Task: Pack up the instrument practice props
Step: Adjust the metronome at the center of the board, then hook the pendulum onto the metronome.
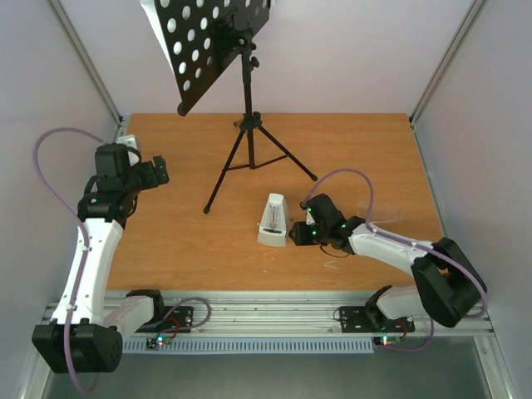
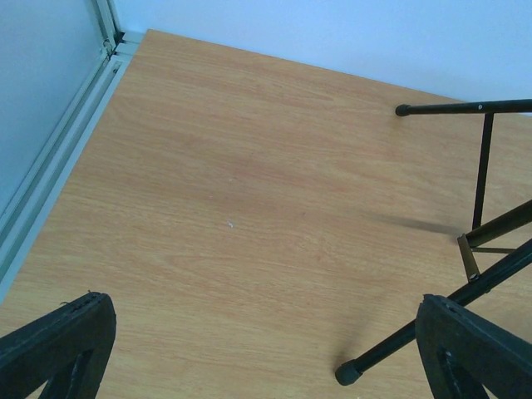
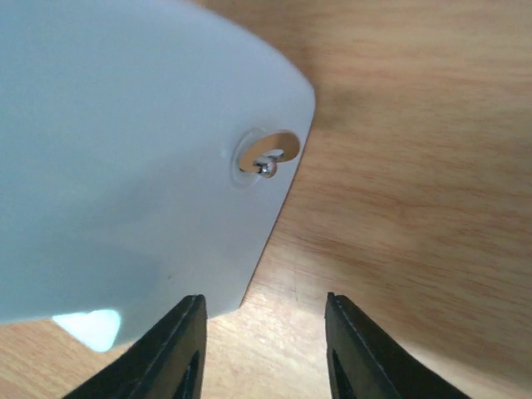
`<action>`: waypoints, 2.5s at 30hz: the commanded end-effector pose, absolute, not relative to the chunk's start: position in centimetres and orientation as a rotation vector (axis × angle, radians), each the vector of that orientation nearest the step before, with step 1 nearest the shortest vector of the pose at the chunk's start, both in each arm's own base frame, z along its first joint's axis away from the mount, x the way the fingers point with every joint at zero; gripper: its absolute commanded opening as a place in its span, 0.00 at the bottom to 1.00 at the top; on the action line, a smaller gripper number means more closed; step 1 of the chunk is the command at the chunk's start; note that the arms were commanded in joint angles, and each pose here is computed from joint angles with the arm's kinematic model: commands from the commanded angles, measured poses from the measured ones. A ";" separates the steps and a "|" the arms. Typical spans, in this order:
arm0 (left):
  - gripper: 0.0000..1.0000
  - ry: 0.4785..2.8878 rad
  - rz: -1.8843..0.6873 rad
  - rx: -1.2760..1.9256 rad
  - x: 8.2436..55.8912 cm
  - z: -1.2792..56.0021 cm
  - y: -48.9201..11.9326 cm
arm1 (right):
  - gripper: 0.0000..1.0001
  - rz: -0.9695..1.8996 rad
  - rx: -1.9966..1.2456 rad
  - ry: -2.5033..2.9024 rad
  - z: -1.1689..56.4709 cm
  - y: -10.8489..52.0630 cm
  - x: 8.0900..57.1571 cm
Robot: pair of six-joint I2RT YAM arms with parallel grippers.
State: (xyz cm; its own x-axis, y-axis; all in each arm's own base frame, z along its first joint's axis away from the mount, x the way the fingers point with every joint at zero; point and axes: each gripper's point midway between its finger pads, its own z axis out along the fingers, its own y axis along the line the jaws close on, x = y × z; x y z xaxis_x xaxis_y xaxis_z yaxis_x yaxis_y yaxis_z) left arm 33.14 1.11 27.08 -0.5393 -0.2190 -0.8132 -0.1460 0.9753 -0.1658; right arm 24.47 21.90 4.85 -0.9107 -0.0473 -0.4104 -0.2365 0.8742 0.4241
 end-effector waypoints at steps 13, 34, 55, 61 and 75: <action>0.99 2.108 -0.099 -0.204 33.2 28.0 0.5 | 0.73 0.858 -0.594 2.162 15.3 22.9 21.9; 0.99 2.081 -0.059 -0.201 32.6 28.7 0.9 | 0.95 0.816 -0.987 1.655 22.5 27.2 23.7; 0.99 2.061 -0.156 -0.186 32.3 29.6 -0.4 | 0.95 0.912 -1.078 1.566 21.6 28.0 27.3; 0.99 2.062 -0.174 -0.183 32.3 29.6 -0.6 | 0.96 0.950 -1.090 1.597 20.5 28.3 27.2; 0.99 2.069 -0.192 -0.184 32.4 29.4 -0.9 | 0.93 0.973 -1.059 1.647 19.1 27.8 26.4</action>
